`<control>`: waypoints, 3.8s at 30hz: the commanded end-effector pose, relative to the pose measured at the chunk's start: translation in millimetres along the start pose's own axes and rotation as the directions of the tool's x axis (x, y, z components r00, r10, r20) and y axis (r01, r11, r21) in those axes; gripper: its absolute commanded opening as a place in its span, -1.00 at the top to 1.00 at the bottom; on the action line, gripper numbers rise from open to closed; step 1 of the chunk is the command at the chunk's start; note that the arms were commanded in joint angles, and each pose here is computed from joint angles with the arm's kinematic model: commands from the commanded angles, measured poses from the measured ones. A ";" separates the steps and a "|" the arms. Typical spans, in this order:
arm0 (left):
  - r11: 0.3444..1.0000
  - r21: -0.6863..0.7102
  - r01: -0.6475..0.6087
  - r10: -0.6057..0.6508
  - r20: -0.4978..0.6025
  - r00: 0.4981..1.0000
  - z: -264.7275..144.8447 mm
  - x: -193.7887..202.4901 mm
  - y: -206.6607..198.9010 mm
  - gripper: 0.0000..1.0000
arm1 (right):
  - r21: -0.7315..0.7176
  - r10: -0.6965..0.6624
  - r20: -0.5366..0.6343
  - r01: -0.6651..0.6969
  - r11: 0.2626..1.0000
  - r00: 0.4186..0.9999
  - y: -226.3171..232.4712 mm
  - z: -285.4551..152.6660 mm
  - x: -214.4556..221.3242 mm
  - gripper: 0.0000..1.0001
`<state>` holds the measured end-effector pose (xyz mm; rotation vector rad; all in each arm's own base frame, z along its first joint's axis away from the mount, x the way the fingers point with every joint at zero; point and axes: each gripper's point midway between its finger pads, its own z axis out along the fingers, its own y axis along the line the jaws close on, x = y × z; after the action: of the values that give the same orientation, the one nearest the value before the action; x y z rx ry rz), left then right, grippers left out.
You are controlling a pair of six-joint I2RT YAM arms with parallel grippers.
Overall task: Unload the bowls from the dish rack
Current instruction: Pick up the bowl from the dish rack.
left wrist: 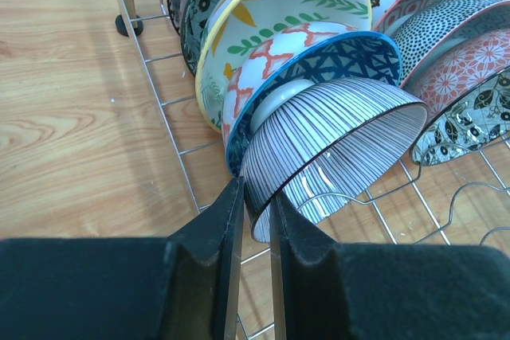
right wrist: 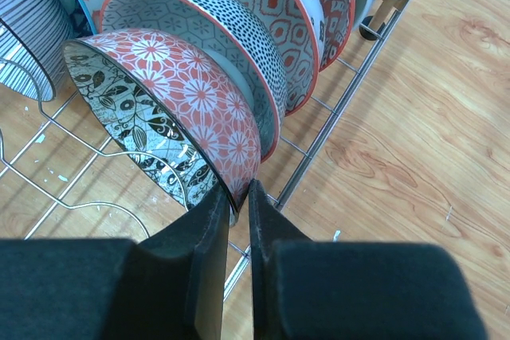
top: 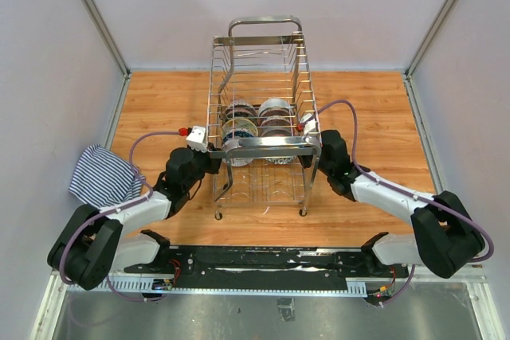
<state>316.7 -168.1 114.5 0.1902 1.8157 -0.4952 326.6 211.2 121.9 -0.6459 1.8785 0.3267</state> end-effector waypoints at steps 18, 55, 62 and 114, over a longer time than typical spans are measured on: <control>0.995 0.068 0.070 -0.085 0.258 0.962 -12.8 -53.8 -16.7 0.99 | 0.041 0.069 0.260 -0.083 0.996 0.963 -6.0 -8.1 -58.7 0.99; 0.994 0.088 0.072 -0.087 0.181 0.980 10.1 -38.5 -22.3 0.32 | 0.037 0.055 0.179 -0.063 0.997 0.982 -4.2 9.7 -44.7 0.33; 0.993 0.090 0.074 -0.087 0.154 0.984 14.1 -31.1 -22.6 0.28 | 0.032 0.055 0.165 -0.061 0.998 0.985 -2.8 13.6 -40.7 0.34; 0.995 0.052 0.089 -0.094 0.125 0.988 13.4 -22.3 -18.5 0.14 | 0.184 0.118 0.313 -0.182 0.966 0.942 -29.1 -8.3 -55.5 0.98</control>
<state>328.7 -185.2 126.2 0.1150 1.7291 -0.5893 331.5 212.0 126.4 -0.4897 1.8075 0.3411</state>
